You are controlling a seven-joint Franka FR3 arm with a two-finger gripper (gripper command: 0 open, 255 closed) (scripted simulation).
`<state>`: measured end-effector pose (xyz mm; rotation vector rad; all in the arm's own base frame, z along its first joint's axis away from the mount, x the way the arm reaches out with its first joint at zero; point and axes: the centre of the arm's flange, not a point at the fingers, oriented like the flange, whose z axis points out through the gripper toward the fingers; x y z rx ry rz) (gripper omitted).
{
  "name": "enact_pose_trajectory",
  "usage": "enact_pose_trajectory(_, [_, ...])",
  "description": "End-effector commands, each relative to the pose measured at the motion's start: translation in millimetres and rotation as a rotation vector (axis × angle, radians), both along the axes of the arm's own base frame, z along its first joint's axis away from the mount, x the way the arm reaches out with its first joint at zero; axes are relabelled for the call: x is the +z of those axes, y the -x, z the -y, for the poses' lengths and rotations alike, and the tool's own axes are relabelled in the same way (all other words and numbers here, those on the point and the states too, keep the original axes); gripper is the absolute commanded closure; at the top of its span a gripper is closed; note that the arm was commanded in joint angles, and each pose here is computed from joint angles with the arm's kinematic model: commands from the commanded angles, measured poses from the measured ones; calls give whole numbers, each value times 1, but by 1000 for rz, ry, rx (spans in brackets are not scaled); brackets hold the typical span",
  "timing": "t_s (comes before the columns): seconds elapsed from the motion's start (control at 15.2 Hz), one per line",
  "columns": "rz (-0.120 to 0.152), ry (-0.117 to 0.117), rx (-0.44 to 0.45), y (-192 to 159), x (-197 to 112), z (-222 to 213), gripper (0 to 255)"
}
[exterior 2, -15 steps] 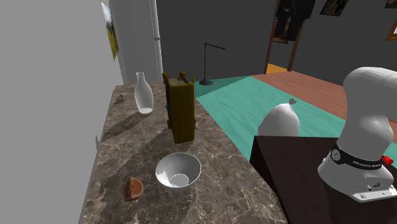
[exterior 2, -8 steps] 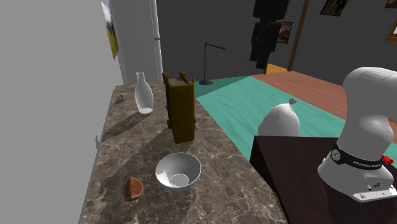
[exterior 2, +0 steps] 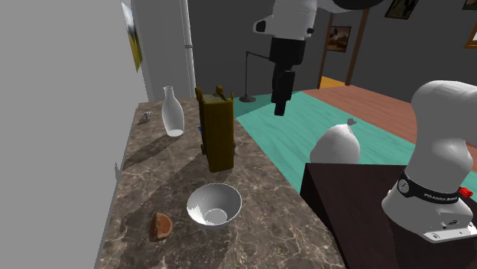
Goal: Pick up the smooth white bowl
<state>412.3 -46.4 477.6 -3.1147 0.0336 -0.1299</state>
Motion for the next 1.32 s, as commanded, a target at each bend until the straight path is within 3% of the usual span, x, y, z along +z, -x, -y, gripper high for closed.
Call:
enact_pose_trajectory(0.0, [2, -7, 8, -16, -21, 4, 0])
enact_pose_trajectory(1.25, [5, -77, 82, -168, -215, 20, 0])
